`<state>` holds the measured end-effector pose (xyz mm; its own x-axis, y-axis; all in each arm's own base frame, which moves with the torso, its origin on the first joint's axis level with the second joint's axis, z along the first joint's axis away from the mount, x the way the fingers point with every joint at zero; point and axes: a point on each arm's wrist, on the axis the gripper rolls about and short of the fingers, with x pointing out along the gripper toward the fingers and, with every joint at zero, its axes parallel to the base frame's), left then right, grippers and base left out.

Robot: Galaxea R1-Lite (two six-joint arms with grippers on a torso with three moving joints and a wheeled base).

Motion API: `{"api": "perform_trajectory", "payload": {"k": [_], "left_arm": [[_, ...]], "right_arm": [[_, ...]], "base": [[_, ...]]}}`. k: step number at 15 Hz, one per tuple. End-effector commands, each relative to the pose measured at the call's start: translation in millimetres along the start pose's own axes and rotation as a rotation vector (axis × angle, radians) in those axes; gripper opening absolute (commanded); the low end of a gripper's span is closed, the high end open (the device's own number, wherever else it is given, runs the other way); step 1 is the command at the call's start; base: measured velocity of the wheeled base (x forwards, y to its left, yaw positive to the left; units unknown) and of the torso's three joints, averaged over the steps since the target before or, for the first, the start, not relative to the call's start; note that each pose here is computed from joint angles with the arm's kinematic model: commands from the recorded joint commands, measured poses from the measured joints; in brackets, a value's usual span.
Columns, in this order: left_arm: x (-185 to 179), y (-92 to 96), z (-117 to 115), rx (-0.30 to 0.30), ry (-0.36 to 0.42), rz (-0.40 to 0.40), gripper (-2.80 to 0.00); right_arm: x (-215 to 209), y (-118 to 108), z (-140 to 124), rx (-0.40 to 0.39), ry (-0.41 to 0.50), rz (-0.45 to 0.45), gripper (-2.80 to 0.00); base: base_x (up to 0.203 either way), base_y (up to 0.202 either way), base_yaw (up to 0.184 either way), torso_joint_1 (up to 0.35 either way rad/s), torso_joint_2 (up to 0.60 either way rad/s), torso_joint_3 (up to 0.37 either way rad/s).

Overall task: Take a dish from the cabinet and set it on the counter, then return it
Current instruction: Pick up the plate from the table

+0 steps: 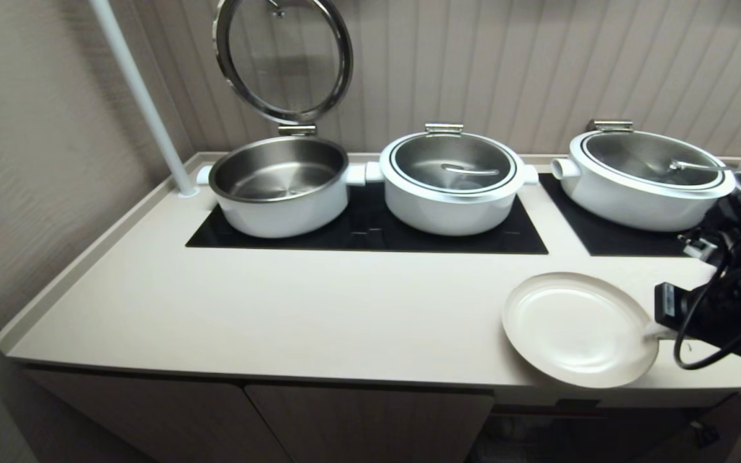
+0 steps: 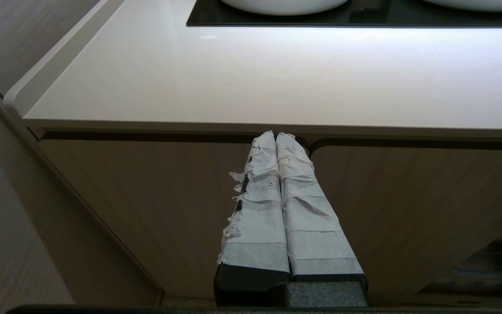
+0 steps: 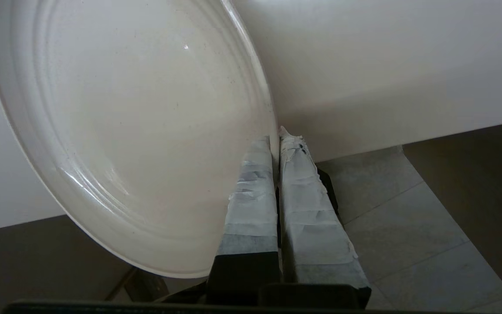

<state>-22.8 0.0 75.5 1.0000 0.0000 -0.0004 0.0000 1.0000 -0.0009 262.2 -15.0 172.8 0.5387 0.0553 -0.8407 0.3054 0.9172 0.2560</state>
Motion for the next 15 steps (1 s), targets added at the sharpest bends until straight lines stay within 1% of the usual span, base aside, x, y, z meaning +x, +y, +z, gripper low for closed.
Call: {"api": "perform_trajectory", "payload": {"k": [1,4,6,10,15], "left_arm": [[0,0.0,0,-0.001,0.0,0.0,-2.8],[0,0.0,0,-0.001,0.0,0.0,-2.8],[0,0.0,0,-0.001,0.0,0.0,-2.8],[0,0.0,0,-0.001,0.0,0.0,-2.8],[0,0.0,0,-0.001,0.0,0.0,-2.8]], "right_arm": [[-9,-1,-6,0.001,-0.013,0.006,-2.8],[-19,-5,-21,-0.005,-0.033,0.015,-2.8],[-26,-7,-29,0.006,-0.046,0.022,-2.8],[-39,-2,-35,0.002,-0.077,0.051,-2.8],[-48,2,-43,-0.025,-0.09,0.072,-2.8]], "base": [[0.0,0.0,0.0,0.0,0.0,0.0],[0.0,0.0,0.0,0.0,0.0,0.0],[0.0,0.0,0.0,0.0,0.0,0.0],[0.0,0.0,0.0,0.0,0.0,0.0],[0.0,0.0,0.0,0.0,0.0,0.0]]}}
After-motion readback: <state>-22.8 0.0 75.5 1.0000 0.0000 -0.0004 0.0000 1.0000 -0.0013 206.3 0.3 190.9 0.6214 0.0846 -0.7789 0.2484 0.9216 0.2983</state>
